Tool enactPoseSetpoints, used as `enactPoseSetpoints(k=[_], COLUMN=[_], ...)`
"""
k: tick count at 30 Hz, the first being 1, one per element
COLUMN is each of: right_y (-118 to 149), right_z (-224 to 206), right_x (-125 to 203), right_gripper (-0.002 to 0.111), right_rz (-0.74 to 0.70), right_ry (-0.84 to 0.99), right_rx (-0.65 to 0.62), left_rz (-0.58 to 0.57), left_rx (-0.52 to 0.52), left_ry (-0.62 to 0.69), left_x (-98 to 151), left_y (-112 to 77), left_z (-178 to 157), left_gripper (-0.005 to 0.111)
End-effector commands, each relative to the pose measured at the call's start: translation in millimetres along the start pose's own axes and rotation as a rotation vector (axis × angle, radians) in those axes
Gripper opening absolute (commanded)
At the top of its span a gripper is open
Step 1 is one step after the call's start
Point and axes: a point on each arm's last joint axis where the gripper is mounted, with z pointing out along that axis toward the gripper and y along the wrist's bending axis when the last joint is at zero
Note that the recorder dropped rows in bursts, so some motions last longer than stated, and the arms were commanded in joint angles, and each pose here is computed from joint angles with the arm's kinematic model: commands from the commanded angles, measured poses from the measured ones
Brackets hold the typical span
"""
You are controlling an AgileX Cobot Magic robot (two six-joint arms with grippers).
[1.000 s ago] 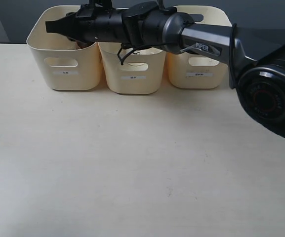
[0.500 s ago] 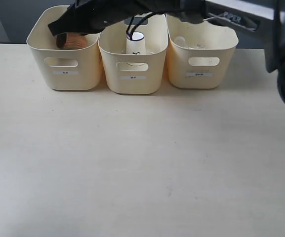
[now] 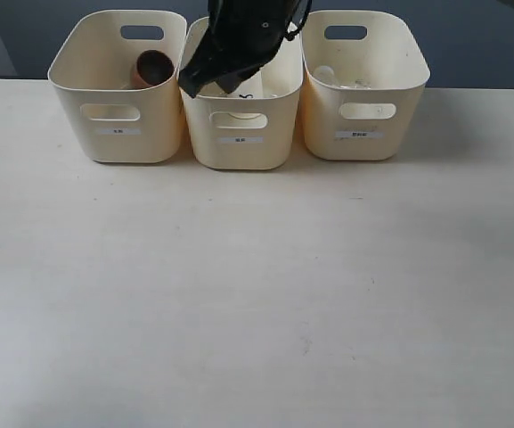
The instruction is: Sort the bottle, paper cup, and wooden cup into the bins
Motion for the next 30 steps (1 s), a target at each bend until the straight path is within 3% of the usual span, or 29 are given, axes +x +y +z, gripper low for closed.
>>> enactPoseSetpoints(k=[1, 8, 19, 30], right_y=[-4, -1, 12, 33], right_z=[-39, -137, -244, -270], right_x=[1, 12, 38, 145], right_gripper=[-0.001, -0.001, -0.001, -0.001], right_rz=[0.051, 0.087, 0.166, 0.213], right_ry=[-0.017, -0.123, -0.352, -0.274], right_rx=[0.055, 0.120, 0.152, 0.277], left_rz=[-0.001, -0.001, -0.001, -0.001], left_rx=[0.002, 0.002, 0.002, 0.002], left_ry=[-0.011, -0.011, -0.011, -0.010], left_x=[0, 0, 0, 0], left_y=[-0.1, -0.1, -0.1, -0.1], left_z=[0, 0, 0, 0], left_gripper=[0.000, 0.000, 0.000, 0.000])
